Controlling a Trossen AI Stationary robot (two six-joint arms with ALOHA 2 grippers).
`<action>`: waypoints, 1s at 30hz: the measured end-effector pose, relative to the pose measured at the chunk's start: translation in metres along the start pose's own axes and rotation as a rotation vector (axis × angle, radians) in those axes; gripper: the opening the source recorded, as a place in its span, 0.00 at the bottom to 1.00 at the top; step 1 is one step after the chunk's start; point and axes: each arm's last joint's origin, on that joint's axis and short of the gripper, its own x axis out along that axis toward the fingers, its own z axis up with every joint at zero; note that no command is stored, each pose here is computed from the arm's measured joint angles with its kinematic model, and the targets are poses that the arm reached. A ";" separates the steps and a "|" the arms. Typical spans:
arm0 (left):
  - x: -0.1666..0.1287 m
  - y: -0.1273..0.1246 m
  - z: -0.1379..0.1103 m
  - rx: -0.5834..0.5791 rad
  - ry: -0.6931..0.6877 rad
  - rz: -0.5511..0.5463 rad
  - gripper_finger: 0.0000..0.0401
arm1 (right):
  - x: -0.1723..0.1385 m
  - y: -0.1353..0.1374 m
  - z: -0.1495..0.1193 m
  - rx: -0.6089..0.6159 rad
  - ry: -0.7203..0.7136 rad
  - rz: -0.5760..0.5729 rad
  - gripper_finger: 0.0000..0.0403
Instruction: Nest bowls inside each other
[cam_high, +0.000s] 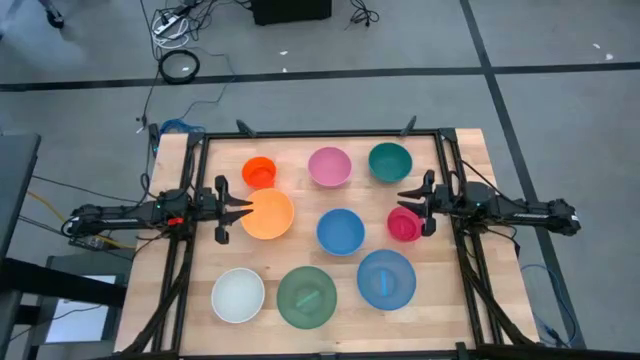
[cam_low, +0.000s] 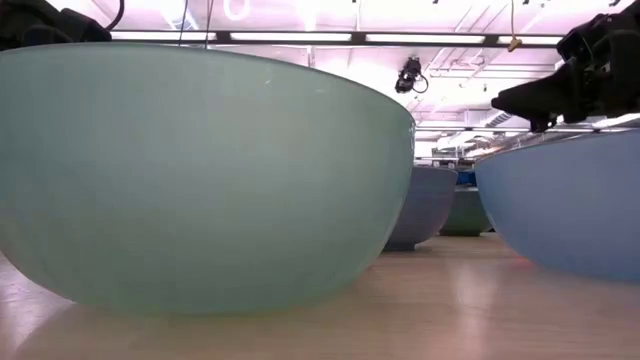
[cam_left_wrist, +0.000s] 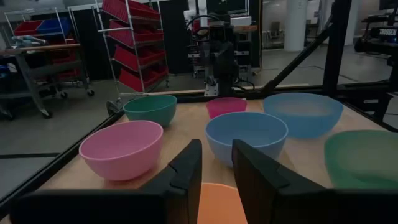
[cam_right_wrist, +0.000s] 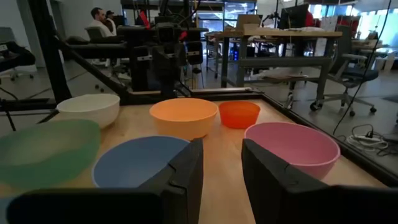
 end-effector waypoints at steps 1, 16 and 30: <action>0.000 0.000 0.000 0.000 0.000 0.000 0.24 | 0.000 0.000 0.001 -0.025 -0.008 0.000 0.25; 0.000 0.000 0.006 -0.005 -0.059 0.004 0.24 | 0.000 -0.001 0.008 0.076 -0.079 -0.029 0.25; -0.008 0.003 0.039 -0.264 -0.414 -0.017 0.24 | -0.003 -0.005 0.023 0.231 -0.248 -0.120 0.25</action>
